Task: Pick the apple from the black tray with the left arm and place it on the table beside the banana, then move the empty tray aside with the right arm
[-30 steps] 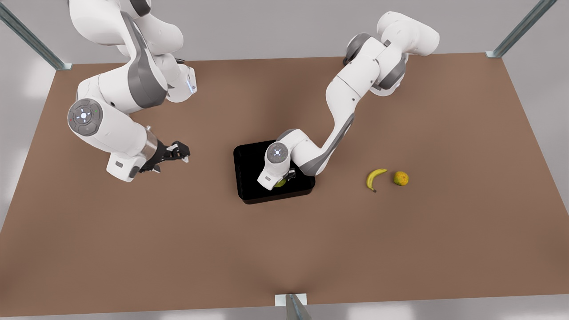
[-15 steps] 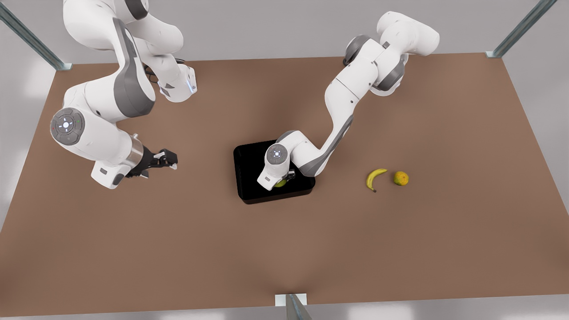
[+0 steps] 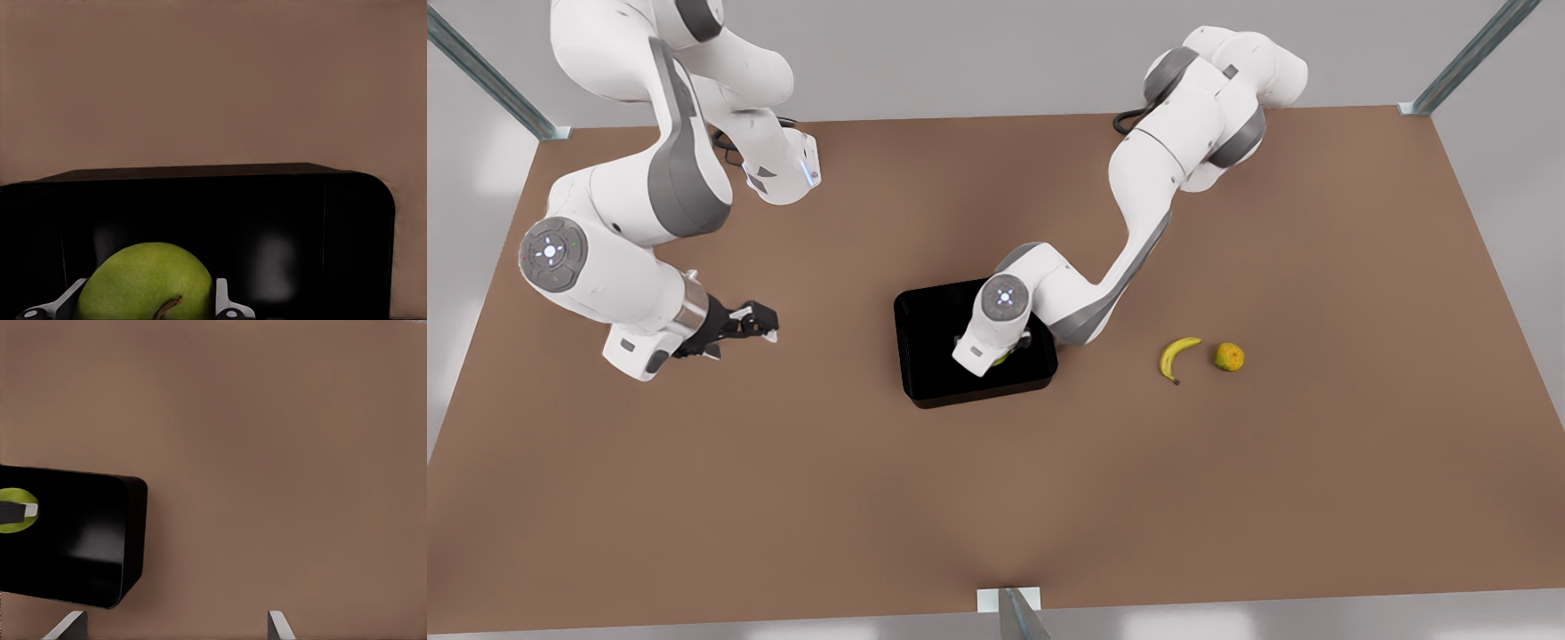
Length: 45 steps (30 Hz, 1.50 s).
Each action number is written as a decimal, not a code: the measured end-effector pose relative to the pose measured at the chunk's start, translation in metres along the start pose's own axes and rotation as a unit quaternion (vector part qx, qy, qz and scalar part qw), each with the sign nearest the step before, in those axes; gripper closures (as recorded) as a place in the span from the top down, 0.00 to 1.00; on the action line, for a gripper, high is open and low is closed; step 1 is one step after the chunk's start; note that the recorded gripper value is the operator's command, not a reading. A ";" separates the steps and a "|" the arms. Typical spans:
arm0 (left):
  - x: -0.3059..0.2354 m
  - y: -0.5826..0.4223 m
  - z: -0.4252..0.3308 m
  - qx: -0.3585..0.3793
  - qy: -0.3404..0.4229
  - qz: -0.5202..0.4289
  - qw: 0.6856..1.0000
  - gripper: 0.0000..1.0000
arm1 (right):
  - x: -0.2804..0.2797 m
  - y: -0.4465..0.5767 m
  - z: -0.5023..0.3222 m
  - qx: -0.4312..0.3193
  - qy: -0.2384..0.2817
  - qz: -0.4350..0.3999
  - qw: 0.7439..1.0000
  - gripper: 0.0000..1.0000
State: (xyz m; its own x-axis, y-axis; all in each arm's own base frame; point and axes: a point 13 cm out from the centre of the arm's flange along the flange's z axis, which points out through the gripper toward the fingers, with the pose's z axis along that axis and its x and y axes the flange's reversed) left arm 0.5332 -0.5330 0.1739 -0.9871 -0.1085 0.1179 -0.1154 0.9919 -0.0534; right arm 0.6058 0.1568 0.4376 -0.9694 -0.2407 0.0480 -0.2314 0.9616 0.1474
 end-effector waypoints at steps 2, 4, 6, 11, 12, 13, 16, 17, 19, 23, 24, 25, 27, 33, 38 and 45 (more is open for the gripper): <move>-0.006 0.010 -0.025 -0.004 -0.001 -0.007 1.000 0.79 | -0.001 0.006 0.000 0.000 -0.001 -0.004 1.000 1.00; -0.021 0.032 -0.046 -0.010 0.002 -0.022 1.000 0.79 | 0.000 0.032 0.003 -0.017 0.002 -0.017 1.000 1.00; -0.039 0.062 -0.065 -0.017 0.008 -0.040 0.999 0.79 | 0.004 0.086 0.013 -0.026 0.010 -0.048 0.998 1.00; -0.072 0.138 -0.111 -0.032 0.026 -0.066 0.997 0.79 | 0.005 0.189 0.081 -0.024 0.038 -0.093 0.995 1.00; -0.076 0.152 -0.120 -0.037 0.028 -0.068 0.997 0.80 | 0.006 0.206 0.093 -0.023 0.040 -0.098 0.994 1.00; -0.080 0.167 -0.126 -0.041 0.031 -0.070 0.996 0.80 | 0.006 0.217 0.103 -0.021 0.041 -0.099 0.994 1.00; -0.083 0.209 -0.118 -0.067 0.062 -0.068 0.993 0.81 | 0.003 0.230 0.136 -0.013 0.048 -0.080 0.996 1.00; -0.079 0.220 -0.110 -0.079 0.078 -0.063 0.992 0.81 | 0.010 0.234 0.152 0.001 0.053 -0.077 0.996 1.00; -0.066 0.238 -0.090 -0.102 0.111 -0.050 0.987 0.81 | 0.038 0.229 0.192 0.024 0.064 -0.062 0.996 1.00; -0.037 0.258 -0.046 -0.139 0.176 -0.017 0.974 0.82 | 0.041 0.228 0.227 0.012 0.050 -0.012 0.999 1.00; -0.031 0.260 -0.040 -0.145 0.187 -0.009 0.972 0.82 | 0.043 0.224 0.237 0.011 0.048 0.000 0.999 1.00; -0.025 0.263 -0.036 -0.150 0.197 -0.002 0.969 0.82 | 0.043 0.215 0.247 0.010 0.046 0.017 0.999 1.00; -0.017 0.269 -0.035 -0.160 0.215 0.008 0.963 0.82 | 0.042 0.197 0.265 0.004 0.043 0.049 0.998 1.00; -0.012 0.299 -0.033 -0.182 0.245 0.024 0.952 1.00 | 0.030 0.192 0.296 -0.011 0.023 0.088 0.996 1.00; -0.011 0.303 -0.037 -0.186 0.252 0.039 0.949 1.00 | 0.025 0.188 0.305 -0.015 0.013 0.095 0.995 1.00; -0.062 0.282 -0.154 -0.123 0.146 0.036 0.981 1.00 | 0.027 0.176 0.332 -0.009 0.013 0.085 0.996 1.00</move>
State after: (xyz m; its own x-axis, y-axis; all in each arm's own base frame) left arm 0.5788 -0.2362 0.3042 -0.9138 -0.0495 0.4031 0.0196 0.9860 0.1656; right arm 0.5114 0.3634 0.1369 -0.9918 -0.0789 0.1000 -0.0631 0.9862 0.1528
